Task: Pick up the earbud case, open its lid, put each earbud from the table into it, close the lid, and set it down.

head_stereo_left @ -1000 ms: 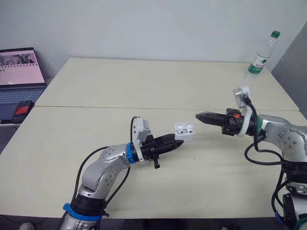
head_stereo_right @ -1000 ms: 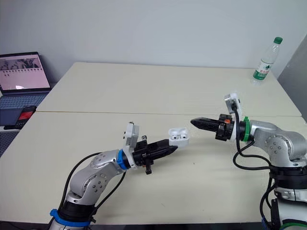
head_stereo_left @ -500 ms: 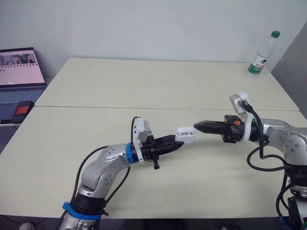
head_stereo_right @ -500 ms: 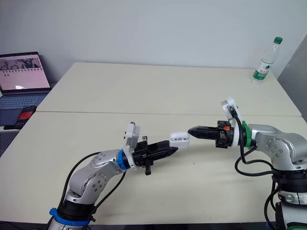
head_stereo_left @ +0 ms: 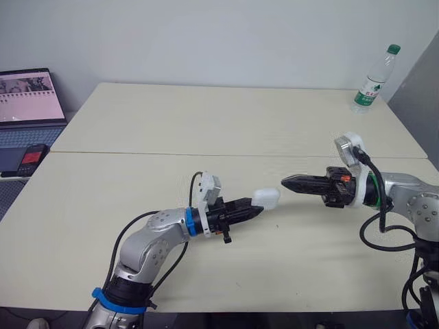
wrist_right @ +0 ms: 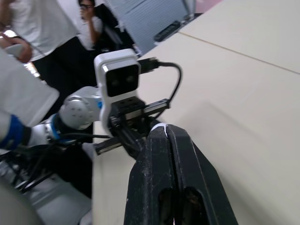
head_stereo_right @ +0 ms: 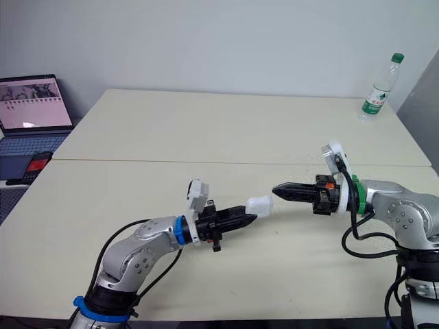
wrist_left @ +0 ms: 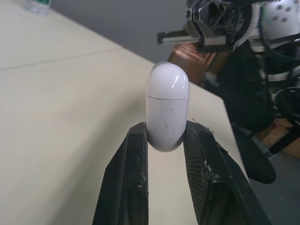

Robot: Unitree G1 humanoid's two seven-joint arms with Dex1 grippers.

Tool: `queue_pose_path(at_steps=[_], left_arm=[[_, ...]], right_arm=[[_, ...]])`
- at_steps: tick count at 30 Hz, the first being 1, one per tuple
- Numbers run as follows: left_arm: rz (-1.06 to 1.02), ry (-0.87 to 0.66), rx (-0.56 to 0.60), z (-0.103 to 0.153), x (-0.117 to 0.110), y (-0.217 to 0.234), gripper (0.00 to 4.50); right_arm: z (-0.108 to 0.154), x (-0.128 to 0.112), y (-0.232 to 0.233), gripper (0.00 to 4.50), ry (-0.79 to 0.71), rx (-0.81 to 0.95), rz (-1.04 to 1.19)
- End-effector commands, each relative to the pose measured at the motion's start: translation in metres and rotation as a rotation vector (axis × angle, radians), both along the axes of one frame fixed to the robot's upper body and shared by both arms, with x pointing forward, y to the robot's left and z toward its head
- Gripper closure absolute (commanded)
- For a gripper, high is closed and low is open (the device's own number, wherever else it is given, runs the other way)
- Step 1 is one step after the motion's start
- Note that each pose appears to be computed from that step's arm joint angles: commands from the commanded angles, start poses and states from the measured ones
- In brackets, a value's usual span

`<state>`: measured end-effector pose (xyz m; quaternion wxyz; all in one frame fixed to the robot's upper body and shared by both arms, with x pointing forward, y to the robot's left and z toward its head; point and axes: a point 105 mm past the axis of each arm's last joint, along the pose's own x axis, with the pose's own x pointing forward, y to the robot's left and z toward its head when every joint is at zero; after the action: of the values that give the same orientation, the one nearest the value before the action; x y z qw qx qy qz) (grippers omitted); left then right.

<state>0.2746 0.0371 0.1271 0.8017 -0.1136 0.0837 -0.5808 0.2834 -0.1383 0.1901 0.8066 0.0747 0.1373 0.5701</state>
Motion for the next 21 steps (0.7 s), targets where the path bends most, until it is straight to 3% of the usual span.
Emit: queue_pose_path(at_steps=[1, 5, 11, 19, 21], left_arm=[[0.066, 0.023, 0.025, 0.006, 0.015, -0.011, 3.80], [0.154, 0.100, 0.075, 0.003, 0.035, -0.020, 3.80], [0.128, 0.266, 0.153, -0.010, 0.038, -0.030, 3.80], [0.143, 0.448, 0.202, -0.021, 0.044, -0.031, 3.80], [0.140, 0.457, 0.208, -0.022, 0.043, -0.029, 3.08]], right_arm=[[-0.004, 0.008, -0.009, 4.47, -0.133, -0.080, -0.089], [-0.013, 0.009, -0.016, 4.47, -0.299, -0.192, -0.137], [-0.019, 0.010, -0.026, 4.47, -0.476, -0.267, -0.244], [-0.020, 0.011, -0.038, 4.47, -0.500, -0.257, -0.338], [-0.020, 0.010, -0.038, 4.50, -0.501, -0.252, -0.345]])
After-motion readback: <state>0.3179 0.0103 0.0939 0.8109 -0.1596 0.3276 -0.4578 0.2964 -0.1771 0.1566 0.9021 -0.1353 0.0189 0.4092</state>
